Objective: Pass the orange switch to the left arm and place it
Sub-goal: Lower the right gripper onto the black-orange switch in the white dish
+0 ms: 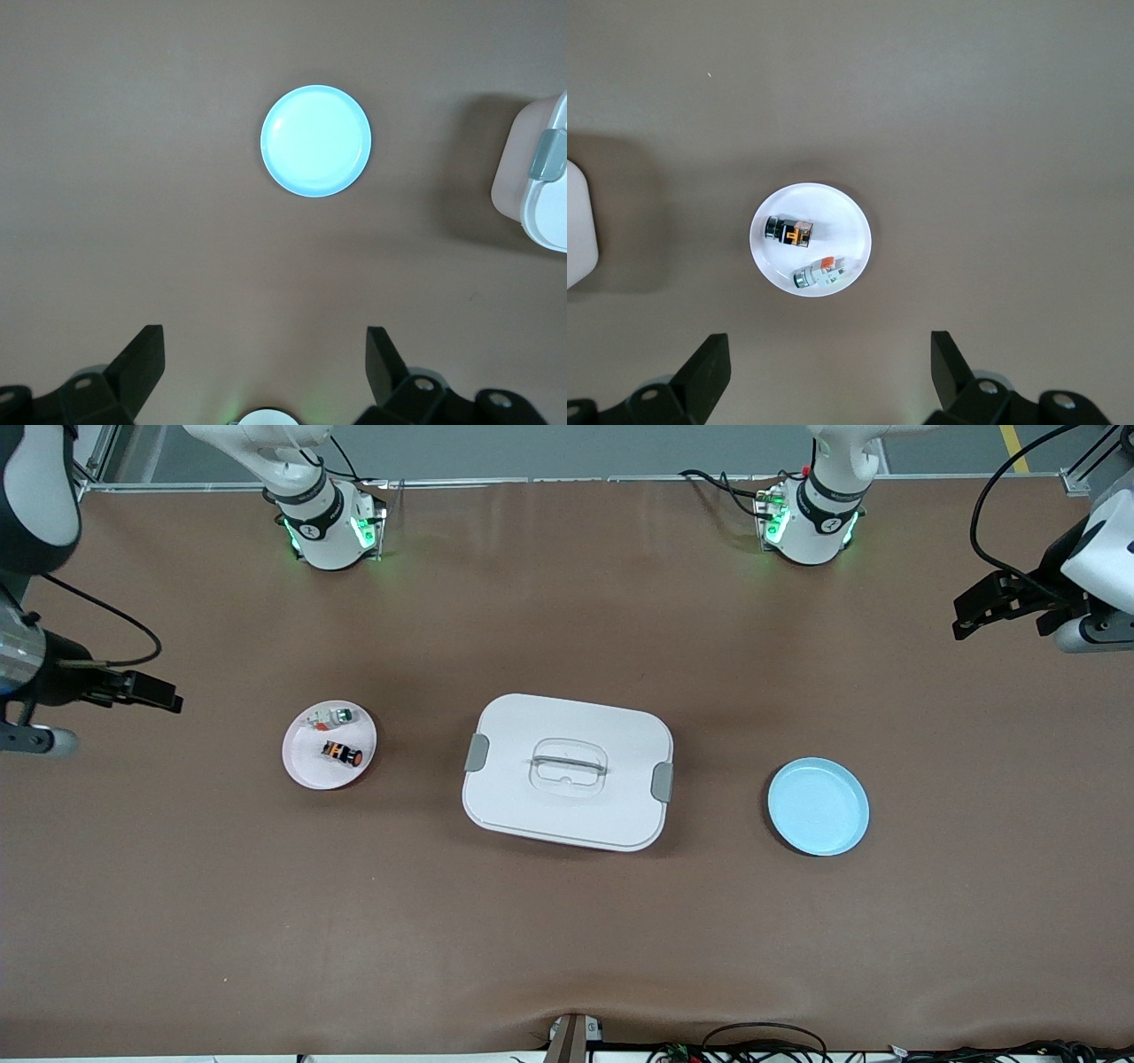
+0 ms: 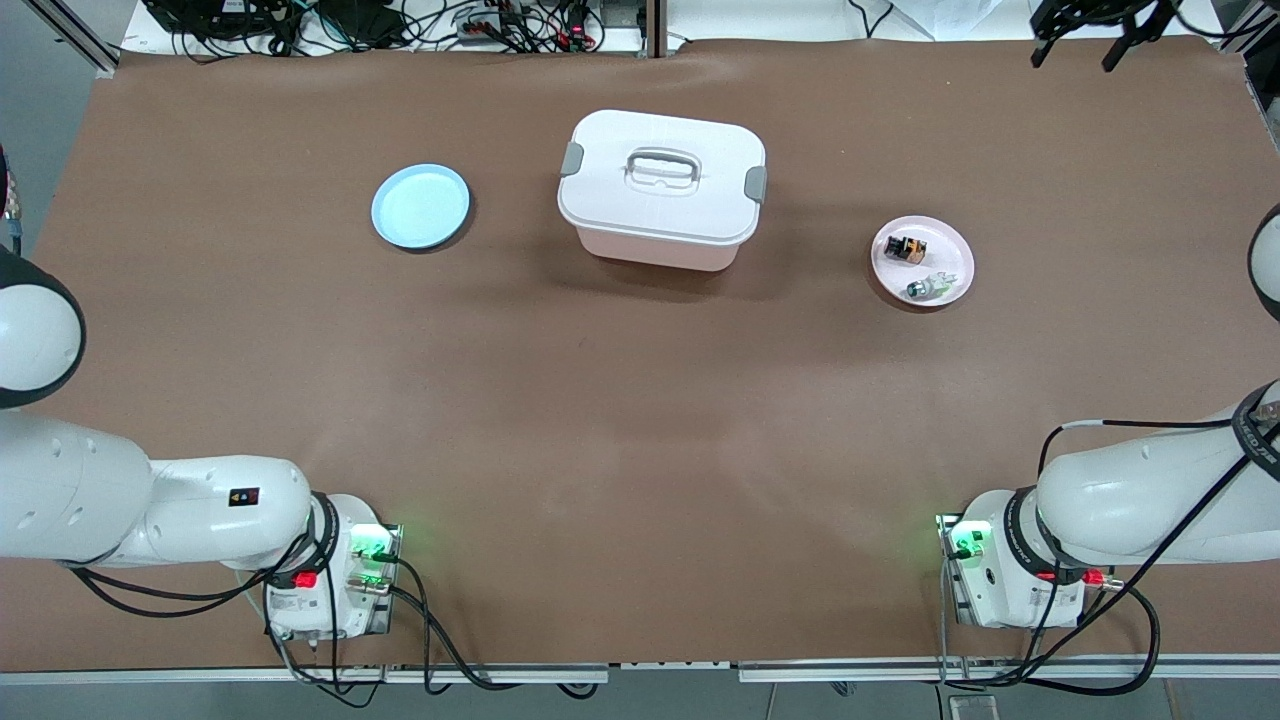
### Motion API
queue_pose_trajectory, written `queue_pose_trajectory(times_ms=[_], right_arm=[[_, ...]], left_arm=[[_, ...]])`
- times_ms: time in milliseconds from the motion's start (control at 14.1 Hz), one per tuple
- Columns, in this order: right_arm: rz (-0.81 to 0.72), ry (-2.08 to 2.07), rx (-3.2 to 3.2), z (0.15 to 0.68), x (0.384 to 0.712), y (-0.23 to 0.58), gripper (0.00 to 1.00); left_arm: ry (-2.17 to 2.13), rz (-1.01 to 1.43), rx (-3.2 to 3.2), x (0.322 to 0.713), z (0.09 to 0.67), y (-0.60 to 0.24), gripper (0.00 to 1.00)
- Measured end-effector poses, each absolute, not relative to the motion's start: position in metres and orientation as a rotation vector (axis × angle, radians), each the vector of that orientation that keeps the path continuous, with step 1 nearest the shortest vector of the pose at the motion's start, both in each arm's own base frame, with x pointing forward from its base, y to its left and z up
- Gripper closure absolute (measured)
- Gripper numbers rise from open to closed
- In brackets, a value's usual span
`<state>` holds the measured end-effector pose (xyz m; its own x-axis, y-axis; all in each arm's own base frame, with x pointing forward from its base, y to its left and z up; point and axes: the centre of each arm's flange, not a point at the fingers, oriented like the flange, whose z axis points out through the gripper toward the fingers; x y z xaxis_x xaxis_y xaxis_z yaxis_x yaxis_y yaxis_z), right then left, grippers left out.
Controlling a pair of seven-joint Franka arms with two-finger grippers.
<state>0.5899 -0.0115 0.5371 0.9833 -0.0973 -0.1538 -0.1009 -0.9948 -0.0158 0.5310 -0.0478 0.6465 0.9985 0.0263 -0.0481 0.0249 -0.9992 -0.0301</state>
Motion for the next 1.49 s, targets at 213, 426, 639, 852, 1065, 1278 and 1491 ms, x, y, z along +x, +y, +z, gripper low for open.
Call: queue_pose_trajectory(times_ms=[213, 426, 639, 852, 1065, 1278, 1491], right_arm=[[0.204, 0.168, -3.109, 0.495, 0.594, 0.007, 0.00], [0.165, 0.158, -3.113, 0.427, 0.589, 0.024, 0.00], [0.133, 0.171, -3.101, 0.366, 0.573, 0.033, 0.00], [0.107, 0.233, -3.086, 0.327, 0.555, 0.051, 0.00], [0.073, 0.288, -3.083, 0.301, 0.546, 0.071, 0.00], [0.055, 0.330, -3.079, 0.259, 0.538, 0.072, 0.00], [0.067, 0.373, -3.077, 0.235, 0.534, 0.087, 0.00]], left_arm=[[-0.039, 0.078, -3.111, 0.531, 0.646, -0.048, 0.00], [-0.039, 0.079, -3.111, 0.531, 0.646, -0.048, 0.00], [-0.039, 0.080, -3.111, 0.531, 0.646, -0.048, 0.00], [-0.039, 0.081, -3.111, 0.531, 0.646, -0.048, 0.00], [-0.039, 0.081, -3.111, 0.531, 0.646, -0.048, 0.00], [-0.039, 0.082, -3.110, 0.531, 0.646, -0.048, 0.00], [-0.038, 0.084, -3.110, 0.531, 0.645, -0.048, 0.00]])
